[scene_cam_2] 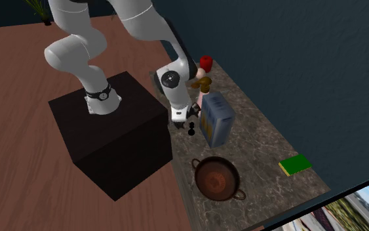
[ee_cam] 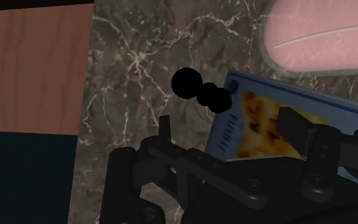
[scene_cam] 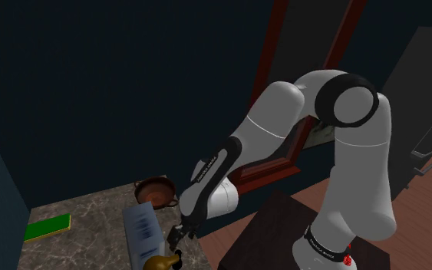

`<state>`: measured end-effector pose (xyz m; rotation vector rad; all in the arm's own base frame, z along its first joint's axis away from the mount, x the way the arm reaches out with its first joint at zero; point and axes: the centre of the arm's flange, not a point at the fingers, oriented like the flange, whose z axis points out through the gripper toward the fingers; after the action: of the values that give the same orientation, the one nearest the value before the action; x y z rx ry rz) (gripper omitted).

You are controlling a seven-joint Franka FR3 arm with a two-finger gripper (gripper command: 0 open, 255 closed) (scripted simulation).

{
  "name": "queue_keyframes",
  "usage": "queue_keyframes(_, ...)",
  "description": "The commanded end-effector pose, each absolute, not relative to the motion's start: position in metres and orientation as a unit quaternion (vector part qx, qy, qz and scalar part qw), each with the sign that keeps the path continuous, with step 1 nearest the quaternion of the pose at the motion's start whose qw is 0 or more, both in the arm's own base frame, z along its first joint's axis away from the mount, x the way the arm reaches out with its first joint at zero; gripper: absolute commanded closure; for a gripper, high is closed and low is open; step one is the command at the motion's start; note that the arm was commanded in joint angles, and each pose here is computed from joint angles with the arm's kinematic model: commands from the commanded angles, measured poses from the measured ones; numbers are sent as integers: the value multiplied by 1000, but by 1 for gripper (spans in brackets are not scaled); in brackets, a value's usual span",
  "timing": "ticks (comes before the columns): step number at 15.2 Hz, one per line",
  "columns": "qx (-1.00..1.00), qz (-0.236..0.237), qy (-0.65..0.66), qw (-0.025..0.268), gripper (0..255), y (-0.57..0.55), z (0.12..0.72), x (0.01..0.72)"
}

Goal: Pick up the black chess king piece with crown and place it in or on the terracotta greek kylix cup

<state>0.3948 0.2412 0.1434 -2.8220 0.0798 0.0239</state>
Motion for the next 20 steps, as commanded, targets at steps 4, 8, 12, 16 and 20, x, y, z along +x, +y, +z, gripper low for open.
queue_keyframes(4, -987, 9, 28, 160, 0, 253, 116, 396)
queue_keyframes(8, -987, 9, 28, 160, 0, 259, 98, 396)
queue_keyframes(12, -987, 9, 28, 160, 0, 259, 98, 396)
queue_keyframes(16, -987, 9, 28, 160, 255, 259, 98, 396)
queue_keyframes(20, -987, 9, 28, 160, 255, 259, 98, 396)
